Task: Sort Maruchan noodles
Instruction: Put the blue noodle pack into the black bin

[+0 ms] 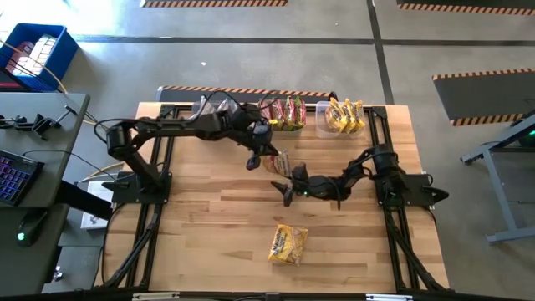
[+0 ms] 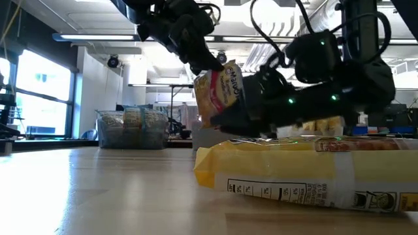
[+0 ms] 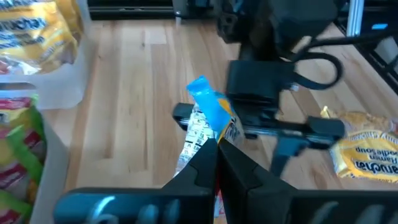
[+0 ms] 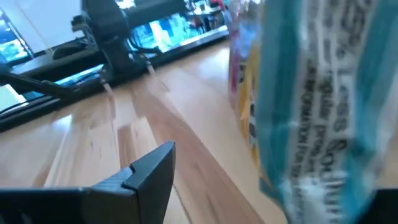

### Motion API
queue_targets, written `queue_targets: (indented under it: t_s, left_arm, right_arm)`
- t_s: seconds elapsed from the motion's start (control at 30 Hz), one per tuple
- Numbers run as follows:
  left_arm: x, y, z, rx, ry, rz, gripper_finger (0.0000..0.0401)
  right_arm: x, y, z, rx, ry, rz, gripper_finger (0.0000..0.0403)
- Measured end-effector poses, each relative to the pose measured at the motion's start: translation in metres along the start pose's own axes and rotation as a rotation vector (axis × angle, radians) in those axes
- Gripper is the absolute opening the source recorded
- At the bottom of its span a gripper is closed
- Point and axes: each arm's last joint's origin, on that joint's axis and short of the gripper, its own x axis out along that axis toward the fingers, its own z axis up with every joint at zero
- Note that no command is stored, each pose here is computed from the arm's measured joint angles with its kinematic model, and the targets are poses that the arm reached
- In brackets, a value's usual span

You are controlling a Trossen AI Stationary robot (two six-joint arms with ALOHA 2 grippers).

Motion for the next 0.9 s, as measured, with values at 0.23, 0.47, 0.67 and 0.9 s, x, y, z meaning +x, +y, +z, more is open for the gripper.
queue_targets:
  t_s: [0.23, 0.47, 0.67, 0.9]
  left_arm:
    - [-0.014, 0.002, 0.006, -0.011, -0.036, 0.025, 0.0000]
    - [-0.022, 0.000, 0.010, -0.003, -0.052, 0.029, 0.0000]
    - [-0.023, -0.001, 0.010, -0.008, -0.042, 0.026, 0.0000]
    - [-0.023, -0.001, 0.010, -0.007, -0.045, 0.027, 0.0000]
  right_arm:
    - [0.011, 0.008, 0.011, -0.082, -0.081, -0.062, 0.0199]
    - [0.002, 0.005, 0.016, -0.066, -0.193, -0.218, 0.0134]
    - [-0.011, 0.002, 0.013, -0.085, -0.217, -0.255, 0.0147]
    - [-0.016, 0.004, 0.018, -0.093, -0.234, -0.259, 0.0212]
